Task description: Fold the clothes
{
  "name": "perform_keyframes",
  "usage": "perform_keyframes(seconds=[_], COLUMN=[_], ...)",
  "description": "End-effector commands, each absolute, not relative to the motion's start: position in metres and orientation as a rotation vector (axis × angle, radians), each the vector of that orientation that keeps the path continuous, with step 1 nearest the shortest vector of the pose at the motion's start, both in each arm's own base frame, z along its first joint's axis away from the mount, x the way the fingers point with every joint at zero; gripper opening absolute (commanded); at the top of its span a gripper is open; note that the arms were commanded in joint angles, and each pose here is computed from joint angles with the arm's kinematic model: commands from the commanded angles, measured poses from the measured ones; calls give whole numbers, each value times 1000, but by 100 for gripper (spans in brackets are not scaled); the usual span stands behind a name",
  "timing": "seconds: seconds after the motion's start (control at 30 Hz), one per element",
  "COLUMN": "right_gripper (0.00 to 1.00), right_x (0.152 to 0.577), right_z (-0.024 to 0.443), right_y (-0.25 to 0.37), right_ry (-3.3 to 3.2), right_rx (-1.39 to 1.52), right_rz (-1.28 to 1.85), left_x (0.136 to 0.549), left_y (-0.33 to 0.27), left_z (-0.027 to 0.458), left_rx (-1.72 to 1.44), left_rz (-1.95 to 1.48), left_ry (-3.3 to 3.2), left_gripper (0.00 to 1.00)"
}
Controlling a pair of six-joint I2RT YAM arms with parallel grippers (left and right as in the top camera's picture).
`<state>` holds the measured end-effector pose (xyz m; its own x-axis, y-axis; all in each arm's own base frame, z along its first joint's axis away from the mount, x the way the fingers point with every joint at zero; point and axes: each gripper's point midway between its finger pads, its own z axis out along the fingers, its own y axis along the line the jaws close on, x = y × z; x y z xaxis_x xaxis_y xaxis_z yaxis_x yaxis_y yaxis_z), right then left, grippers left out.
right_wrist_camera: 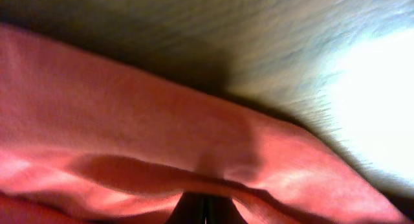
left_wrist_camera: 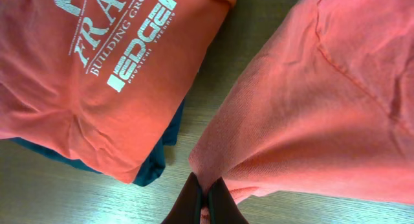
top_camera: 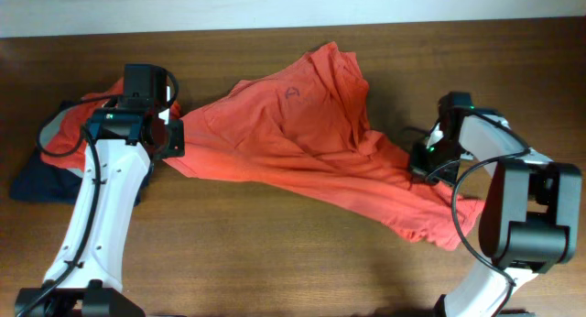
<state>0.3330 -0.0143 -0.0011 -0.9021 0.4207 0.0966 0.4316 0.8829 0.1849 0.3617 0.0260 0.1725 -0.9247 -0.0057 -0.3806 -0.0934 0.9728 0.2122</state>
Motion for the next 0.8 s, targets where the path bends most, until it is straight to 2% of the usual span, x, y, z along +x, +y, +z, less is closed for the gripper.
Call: perform_keyframes(seconds=[0.0, 0.17, 0.27, 0.53, 0.77], right_gripper=[4, 4, 4, 4, 4], right_x=[356, 388, 397, 386, 395], right_z=[5, 13, 18, 18, 28], right_y=[-55, -92, -99, -120, -166], right_ry=[-3082, -3197, -3211, -3183, -3246], right_rx=[-853, -1013, -1067, -1127, -1277], right_rz=[-239, -311, -456, -453, -388], left_x=[361, 361, 360, 360, 353], left_y=[33, 33, 33, 35, 53], left_z=[181, 181, 181, 181, 185], left_rx=[-108, -107, -107, -110, -205], left_rz=[360, 360, 360, 376, 446], left_ry=[2706, 2707, 2711, 2711, 2703], left_gripper=[1, 0, 1, 1, 0])
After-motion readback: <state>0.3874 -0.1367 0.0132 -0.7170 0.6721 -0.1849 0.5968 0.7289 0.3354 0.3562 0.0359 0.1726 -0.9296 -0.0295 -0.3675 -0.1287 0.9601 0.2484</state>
